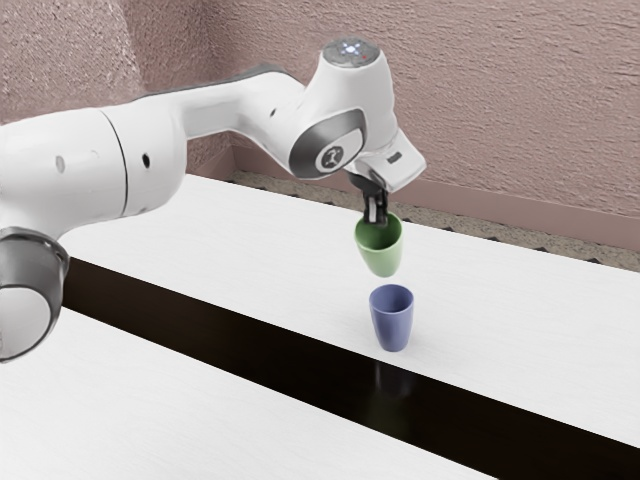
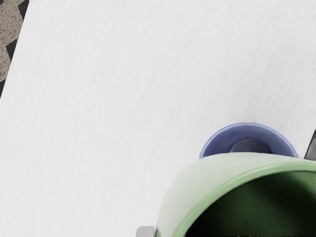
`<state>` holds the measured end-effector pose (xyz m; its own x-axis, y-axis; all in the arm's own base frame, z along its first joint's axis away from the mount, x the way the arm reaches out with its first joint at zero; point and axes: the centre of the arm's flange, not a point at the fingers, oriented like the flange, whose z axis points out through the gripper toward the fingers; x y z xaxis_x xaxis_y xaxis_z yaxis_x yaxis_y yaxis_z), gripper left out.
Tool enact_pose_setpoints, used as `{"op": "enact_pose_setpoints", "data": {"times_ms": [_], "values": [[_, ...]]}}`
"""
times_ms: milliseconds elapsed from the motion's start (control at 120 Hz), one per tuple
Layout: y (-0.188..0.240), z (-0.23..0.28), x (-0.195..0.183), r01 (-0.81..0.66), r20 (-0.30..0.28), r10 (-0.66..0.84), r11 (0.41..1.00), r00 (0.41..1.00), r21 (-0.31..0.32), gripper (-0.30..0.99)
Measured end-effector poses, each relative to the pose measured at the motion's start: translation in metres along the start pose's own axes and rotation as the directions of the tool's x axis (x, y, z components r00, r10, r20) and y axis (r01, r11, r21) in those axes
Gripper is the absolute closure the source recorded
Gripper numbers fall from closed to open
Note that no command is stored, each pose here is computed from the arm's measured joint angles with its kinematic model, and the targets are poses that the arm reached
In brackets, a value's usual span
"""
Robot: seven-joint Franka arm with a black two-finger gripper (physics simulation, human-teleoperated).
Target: Place the left cup onto the right cup
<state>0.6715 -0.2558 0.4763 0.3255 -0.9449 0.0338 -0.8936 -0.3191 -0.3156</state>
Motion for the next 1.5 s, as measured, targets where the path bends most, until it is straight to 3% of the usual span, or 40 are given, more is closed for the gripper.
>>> {"op": "enact_pose_setpoints", "data": {"times_ms": [458,925,1500], "values": [[0.005,0.012,-0.002,0.030,0.030,-0.028,0.999,0.999,-0.044,0.79],[0.011,0.018,-0.001,0.069,0.027,-0.067,0.993,0.997,-0.092,0.79],[0.015,0.039,0.004,0.097,0.035,-0.094,0.989,0.995,-0.110,0.79]]}}
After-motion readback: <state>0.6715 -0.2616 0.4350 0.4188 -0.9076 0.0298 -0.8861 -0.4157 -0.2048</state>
